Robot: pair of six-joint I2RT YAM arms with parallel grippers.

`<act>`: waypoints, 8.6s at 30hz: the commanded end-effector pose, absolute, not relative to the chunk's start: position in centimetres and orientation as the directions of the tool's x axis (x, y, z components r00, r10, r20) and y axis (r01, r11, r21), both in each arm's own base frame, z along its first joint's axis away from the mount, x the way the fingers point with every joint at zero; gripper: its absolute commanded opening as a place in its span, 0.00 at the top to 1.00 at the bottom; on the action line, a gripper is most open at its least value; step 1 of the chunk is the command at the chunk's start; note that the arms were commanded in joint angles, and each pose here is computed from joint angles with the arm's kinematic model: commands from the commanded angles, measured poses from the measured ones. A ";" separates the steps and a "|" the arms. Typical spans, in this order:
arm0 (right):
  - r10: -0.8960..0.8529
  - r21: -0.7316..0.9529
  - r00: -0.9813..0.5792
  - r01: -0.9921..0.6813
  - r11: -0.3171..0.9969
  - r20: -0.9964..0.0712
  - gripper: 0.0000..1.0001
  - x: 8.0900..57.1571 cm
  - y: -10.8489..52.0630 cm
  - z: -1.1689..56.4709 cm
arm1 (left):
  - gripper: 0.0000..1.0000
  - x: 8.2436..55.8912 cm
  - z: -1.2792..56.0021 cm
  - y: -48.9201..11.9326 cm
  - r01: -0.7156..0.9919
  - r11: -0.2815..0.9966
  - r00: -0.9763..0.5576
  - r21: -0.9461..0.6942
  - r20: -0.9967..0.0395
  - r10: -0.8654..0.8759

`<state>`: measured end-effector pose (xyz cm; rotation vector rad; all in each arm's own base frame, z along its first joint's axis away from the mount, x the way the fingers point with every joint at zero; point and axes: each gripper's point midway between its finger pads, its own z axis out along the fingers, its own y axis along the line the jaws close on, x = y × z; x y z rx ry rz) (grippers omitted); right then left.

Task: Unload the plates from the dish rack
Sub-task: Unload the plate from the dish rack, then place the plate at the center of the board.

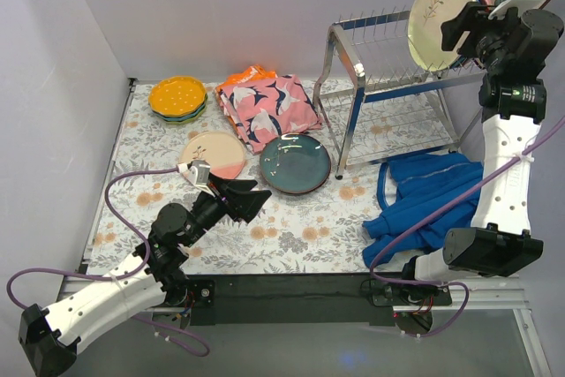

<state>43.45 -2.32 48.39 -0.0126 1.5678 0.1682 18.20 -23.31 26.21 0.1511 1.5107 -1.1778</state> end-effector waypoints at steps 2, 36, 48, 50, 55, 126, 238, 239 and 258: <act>0.088 0.085 0.018 -0.117 0.989 -0.996 0.25 44.7 -2.5 48.8 | 0.32 18.3 26.2 -23.3 0.661 0.496 -0.328 -0.564 -0.811 -0.485; 0.034 0.033 0.004 -0.114 0.993 -0.999 0.79 47.2 -2.4 46.7 | 0.32 18.4 25.9 -23.5 0.658 0.497 -0.335 -0.565 -0.811 -0.479; 0.096 0.072 0.159 -0.149 0.986 -0.983 0.99 45.5 -1.4 52.8 | 0.32 18.9 25.2 -23.5 0.641 0.521 -0.335 -0.564 -0.816 -0.471; 0.119 0.090 0.190 -0.158 0.983 -0.974 0.99 45.4 -1.3 54.0 | 0.32 18.9 25.2 -23.6 0.643 0.521 -0.336 -0.562 -0.817 -0.468; 0.220 0.157 0.289 -0.227 0.961 -0.932 0.99 44.4 -0.2 58.0 | 0.32 19.1 25.1 -23.6 0.638 0.529 -0.333 -0.560 -0.819 -0.467; 0.426 0.692 -0.663 -0.713 -0.110 -0.616 0.99 17.2 32.2 47.7 | 0.26 10.4 33.8 -17.4 0.569 0.177 -0.536 -0.803 -0.525 -0.661; 0.351 0.580 -0.463 -0.678 0.451 -0.814 0.04 18.5 23.6 20.1 | 1.00 38.0 17.0 -1.7 -0.029 0.304 -0.249 -0.952 -0.288 -0.925; 0.349 0.578 -0.461 -0.680 0.452 -0.816 0.04 18.5 23.6 20.1 | 1.00 38.1 16.7 -1.6 -0.034 0.307 -0.249 -0.951 -0.289 -0.924; 0.349 0.570 -0.452 -0.684 0.455 -0.821 0.05 18.5 23.6 20.1 | 0.65 38.1 10.5 -1.8 -0.186 0.283 -0.306 -0.941 -0.218 -0.926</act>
